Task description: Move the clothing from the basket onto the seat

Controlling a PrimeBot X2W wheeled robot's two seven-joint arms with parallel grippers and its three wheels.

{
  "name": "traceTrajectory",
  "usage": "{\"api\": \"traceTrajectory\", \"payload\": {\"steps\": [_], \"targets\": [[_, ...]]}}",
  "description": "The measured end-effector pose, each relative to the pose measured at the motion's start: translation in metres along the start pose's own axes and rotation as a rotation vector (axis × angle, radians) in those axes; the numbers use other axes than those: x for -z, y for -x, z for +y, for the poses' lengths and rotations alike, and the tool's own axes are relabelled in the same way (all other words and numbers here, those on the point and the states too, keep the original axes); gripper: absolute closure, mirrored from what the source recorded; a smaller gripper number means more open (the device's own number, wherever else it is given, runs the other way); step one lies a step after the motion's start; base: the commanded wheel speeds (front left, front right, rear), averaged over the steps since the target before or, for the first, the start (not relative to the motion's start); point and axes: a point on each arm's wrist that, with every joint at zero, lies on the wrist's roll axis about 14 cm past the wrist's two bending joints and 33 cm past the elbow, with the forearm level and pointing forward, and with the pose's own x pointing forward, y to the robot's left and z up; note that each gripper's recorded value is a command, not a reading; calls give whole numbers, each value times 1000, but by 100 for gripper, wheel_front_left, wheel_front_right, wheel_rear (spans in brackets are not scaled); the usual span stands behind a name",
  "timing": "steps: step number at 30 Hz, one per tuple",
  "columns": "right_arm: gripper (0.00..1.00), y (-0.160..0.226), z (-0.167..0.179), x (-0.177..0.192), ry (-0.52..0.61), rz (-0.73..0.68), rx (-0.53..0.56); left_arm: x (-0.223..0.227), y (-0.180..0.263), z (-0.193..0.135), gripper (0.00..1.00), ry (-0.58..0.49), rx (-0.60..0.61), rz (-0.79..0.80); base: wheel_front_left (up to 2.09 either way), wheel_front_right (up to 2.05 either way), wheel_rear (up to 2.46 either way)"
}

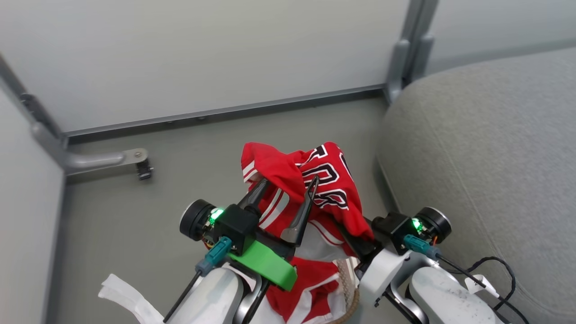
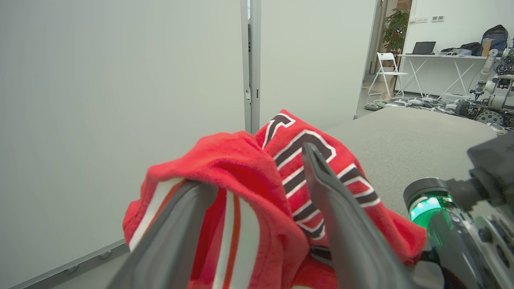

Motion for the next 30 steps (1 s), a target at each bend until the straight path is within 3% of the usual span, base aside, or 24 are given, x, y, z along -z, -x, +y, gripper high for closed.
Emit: {"api": "traceTrajectory", "payload": {"steps": [9,19,30], "targets": [[100,55,-70,7,-15,22,257,23,-35,-44,0,61,167,34,0,0,0],[100,106,-127,5,6,32,483,53,-61,-84,0,127,314,81,0,0,0],[100,116,-231,-27,224,59,634,100,-79,-84,0,190,363,148,0,0,0]]}}
